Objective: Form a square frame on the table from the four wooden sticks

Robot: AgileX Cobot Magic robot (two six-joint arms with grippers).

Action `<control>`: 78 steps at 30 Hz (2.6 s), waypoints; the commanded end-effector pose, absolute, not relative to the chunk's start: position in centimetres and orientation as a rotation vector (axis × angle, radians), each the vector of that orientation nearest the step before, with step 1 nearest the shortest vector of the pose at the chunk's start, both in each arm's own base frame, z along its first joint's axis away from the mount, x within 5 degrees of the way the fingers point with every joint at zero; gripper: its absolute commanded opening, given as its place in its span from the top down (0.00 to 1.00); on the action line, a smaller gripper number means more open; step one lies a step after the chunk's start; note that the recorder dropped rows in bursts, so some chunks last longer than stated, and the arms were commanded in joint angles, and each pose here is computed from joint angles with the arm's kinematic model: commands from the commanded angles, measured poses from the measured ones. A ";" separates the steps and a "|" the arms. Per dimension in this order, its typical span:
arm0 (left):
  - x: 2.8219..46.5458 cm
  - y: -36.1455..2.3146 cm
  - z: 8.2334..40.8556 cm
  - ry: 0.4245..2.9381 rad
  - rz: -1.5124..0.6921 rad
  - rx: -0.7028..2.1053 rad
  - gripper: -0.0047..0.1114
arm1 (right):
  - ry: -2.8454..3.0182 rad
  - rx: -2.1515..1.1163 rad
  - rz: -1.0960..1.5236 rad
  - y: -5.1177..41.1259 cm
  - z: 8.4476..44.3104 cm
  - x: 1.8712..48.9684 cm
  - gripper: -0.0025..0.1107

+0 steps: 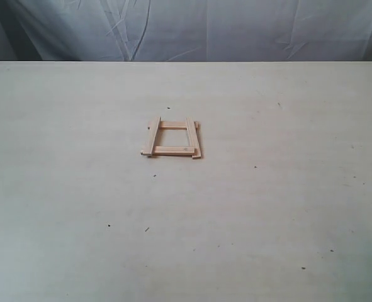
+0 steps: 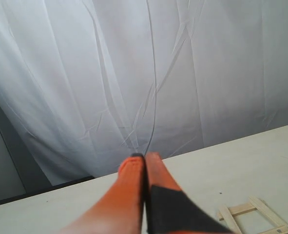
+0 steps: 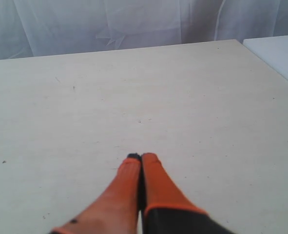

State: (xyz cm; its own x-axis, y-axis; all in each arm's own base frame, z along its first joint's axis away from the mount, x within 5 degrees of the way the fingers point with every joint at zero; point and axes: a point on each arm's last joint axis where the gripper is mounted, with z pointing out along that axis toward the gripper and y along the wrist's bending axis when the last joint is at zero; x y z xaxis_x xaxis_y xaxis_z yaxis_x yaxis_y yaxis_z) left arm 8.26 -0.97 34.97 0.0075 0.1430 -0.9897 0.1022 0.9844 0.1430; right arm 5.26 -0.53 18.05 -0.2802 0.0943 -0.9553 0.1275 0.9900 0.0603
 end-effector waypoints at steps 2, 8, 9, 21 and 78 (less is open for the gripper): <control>8.1 -1.0 34.9 1.562 0.041 0.205 0.96 | 1.844 0.167 -0.033 -0.6 18.0 5.3 0.98; 6.3 -1.0 32.8 1.535 0.076 0.234 0.96 | 1.840 0.167 -0.034 -0.6 18.0 5.3 0.98; 5.6 -1.1 32.3 1.514 0.082 0.233 0.96 | 1.840 0.167 -0.034 -0.6 18.0 5.3 0.98; 4.8 -0.8 23.5 1.580 0.148 0.269 0.96 | 1.840 0.167 -0.034 -0.6 18.0 5.3 0.98; 5.5 0.3 19.2 1.718 0.027 -0.049 0.96 | 1.841 0.168 -0.032 -0.6 18.0 5.3 0.98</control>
State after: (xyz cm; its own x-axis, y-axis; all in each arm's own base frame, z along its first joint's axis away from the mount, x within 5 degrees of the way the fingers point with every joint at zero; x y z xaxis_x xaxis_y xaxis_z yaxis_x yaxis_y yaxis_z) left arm 5.54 0.31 19.22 -0.1586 -0.0202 -0.9871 -0.0532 0.9985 -0.0119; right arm 5.26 -0.53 17.95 -0.2786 0.0958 -0.9556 0.1273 0.9899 0.0621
